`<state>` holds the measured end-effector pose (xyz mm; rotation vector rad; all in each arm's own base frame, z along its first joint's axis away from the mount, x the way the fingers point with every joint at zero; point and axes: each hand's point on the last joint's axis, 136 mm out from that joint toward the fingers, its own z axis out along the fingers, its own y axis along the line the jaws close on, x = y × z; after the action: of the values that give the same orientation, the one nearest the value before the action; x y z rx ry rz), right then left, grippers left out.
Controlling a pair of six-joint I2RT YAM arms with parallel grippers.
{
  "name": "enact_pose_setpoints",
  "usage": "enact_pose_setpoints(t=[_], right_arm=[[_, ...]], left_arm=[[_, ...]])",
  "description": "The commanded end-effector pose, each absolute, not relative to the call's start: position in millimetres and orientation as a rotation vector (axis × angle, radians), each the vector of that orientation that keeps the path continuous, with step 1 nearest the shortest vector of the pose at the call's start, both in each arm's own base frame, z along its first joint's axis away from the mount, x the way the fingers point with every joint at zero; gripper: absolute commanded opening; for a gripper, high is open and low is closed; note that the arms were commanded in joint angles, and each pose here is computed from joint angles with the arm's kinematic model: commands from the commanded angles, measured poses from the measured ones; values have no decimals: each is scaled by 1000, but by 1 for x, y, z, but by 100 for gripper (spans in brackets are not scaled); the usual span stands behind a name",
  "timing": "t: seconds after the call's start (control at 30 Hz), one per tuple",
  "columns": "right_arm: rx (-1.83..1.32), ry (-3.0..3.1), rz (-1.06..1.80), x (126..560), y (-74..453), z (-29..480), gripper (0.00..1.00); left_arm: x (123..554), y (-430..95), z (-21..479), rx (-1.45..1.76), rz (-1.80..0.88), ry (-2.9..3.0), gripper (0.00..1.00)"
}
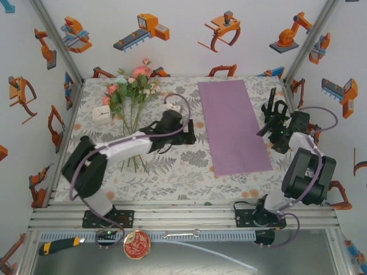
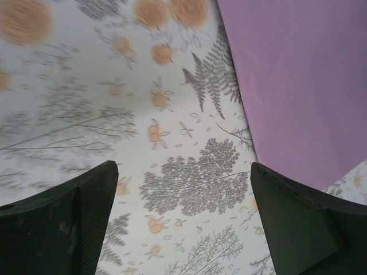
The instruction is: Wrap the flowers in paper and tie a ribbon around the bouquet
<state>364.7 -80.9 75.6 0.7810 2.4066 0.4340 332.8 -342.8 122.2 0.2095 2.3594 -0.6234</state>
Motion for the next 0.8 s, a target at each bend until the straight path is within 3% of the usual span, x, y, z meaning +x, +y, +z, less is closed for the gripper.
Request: enact_pose_setpoints(t=[0.0, 0.27, 0.53, 0.77], right_arm=[[825, 2462, 469, 351, -73, 61, 96], [815, 2508, 459, 345, -72, 38, 97], [794, 2491, 469, 343, -69, 38, 96], [824, 2475, 608, 337, -51, 40, 89]], left_arm=[[331, -384, 123, 229, -740, 2376, 88], [327, -443, 84, 316, -840, 2449, 87], [315, -457, 62, 348, -908, 2498, 82], [311, -466, 51, 355, -966, 2531, 80]])
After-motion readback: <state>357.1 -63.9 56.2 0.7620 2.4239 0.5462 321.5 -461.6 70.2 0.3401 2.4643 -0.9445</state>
